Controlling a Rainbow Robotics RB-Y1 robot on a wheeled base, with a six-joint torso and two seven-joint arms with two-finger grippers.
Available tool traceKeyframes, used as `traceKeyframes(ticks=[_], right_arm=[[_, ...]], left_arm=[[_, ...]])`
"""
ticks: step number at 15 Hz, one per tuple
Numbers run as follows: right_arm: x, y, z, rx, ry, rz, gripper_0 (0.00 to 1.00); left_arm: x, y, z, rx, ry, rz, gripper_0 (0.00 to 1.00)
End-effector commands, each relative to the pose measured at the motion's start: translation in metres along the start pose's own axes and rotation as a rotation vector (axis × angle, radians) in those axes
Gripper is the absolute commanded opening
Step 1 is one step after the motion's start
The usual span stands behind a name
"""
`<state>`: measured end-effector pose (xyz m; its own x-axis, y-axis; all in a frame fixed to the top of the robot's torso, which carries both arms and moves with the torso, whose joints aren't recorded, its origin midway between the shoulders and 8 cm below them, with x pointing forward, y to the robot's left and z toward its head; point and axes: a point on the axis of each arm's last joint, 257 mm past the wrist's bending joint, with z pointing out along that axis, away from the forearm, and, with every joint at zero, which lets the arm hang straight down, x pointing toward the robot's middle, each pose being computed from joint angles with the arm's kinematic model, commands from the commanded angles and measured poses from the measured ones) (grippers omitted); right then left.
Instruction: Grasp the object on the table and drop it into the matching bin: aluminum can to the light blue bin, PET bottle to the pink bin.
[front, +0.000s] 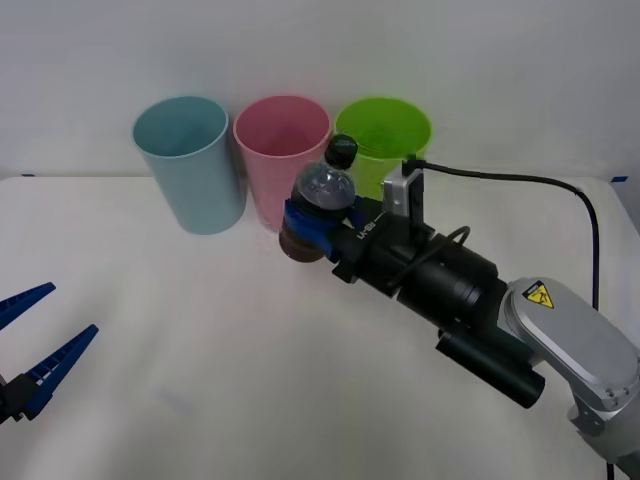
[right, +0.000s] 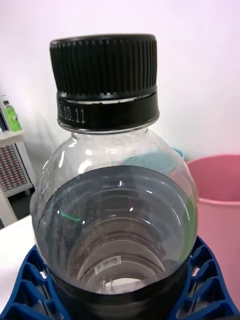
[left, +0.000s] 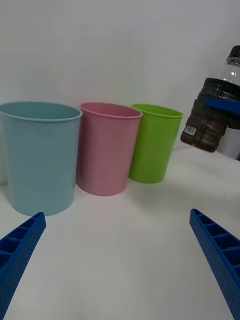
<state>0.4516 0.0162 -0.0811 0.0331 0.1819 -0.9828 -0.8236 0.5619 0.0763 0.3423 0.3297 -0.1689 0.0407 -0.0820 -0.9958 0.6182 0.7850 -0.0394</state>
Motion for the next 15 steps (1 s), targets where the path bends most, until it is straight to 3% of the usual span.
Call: traceKeyframes(ticks=[1,10,15], right_arm=[[-0.025,-0.001,-0.002,-0.014,-0.025,0.031,0.0],[-0.083,-0.015,0.034,-0.044,-0.088,-0.014,0.0],[-0.092,-0.038,0.076,-0.019,-0.095,-0.02,0.0]], left_arm=[[0.0,0.0,0.0,0.0,0.0,0.0,1.0],[0.0,0.0,0.0,0.0,0.0,0.0,1.0],[0.0,0.0,0.0,0.0,0.0,0.0,1.0]])
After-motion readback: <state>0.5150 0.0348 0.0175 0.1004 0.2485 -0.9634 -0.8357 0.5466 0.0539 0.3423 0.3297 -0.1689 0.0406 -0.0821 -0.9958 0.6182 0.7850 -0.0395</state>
